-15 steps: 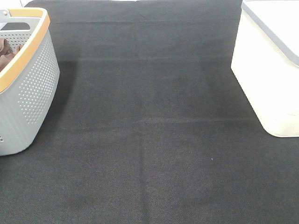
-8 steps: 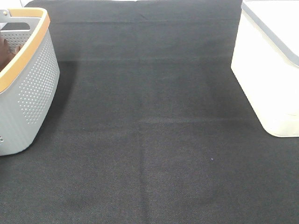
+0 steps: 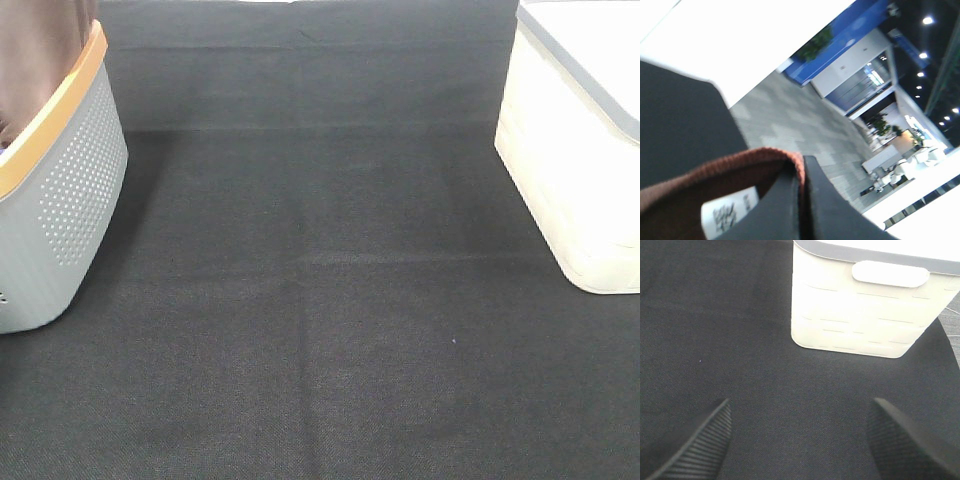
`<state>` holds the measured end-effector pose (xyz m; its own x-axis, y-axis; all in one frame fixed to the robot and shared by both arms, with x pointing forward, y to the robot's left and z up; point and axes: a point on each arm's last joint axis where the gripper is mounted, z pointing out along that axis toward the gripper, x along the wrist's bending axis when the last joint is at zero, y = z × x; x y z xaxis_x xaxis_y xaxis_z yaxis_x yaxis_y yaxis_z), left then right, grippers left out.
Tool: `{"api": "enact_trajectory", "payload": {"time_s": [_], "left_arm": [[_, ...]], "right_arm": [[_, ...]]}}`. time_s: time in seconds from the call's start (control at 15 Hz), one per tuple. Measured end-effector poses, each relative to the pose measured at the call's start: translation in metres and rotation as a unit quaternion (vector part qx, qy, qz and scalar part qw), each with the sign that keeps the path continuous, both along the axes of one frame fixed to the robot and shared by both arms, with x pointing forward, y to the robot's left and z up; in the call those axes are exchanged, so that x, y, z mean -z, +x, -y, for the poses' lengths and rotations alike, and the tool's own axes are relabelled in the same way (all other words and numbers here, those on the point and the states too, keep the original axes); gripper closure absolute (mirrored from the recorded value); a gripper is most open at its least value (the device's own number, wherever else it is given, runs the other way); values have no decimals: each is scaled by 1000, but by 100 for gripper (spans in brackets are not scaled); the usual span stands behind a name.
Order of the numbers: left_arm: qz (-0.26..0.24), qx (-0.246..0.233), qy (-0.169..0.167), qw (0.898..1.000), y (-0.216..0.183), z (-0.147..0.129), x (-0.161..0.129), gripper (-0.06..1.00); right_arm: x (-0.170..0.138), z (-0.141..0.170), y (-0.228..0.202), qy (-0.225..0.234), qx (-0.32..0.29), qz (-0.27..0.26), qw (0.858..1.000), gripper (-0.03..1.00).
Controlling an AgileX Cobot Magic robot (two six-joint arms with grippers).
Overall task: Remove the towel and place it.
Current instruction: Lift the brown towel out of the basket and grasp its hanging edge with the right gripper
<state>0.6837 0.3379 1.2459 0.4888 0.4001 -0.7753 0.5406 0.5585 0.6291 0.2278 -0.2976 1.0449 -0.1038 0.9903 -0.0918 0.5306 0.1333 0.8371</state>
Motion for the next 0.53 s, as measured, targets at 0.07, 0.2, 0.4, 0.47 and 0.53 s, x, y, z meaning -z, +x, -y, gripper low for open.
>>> {"api": "enact_trajectory", "payload": {"time_s": [0.07,0.2,0.4,0.47,0.53], "left_arm": [[16,7,-2,1000,-1,15,-8,94],[44,25,-2,999,-3,45,-20,94],[80,45,0,996,-5,89,-28,94],[95,51,6,994,-6,102,-29,94],[108,58,12,992,-7,114,-29,94]], "right_arm": [[0,0,0,0,0,0,1000,27],[-1,-1,0,8,-4,5,1000,29],[-11,-10,12,56,-27,7,998,32],[-14,-13,21,75,-34,1,997,32],[-16,-16,31,96,-40,-10,995,32]]}}
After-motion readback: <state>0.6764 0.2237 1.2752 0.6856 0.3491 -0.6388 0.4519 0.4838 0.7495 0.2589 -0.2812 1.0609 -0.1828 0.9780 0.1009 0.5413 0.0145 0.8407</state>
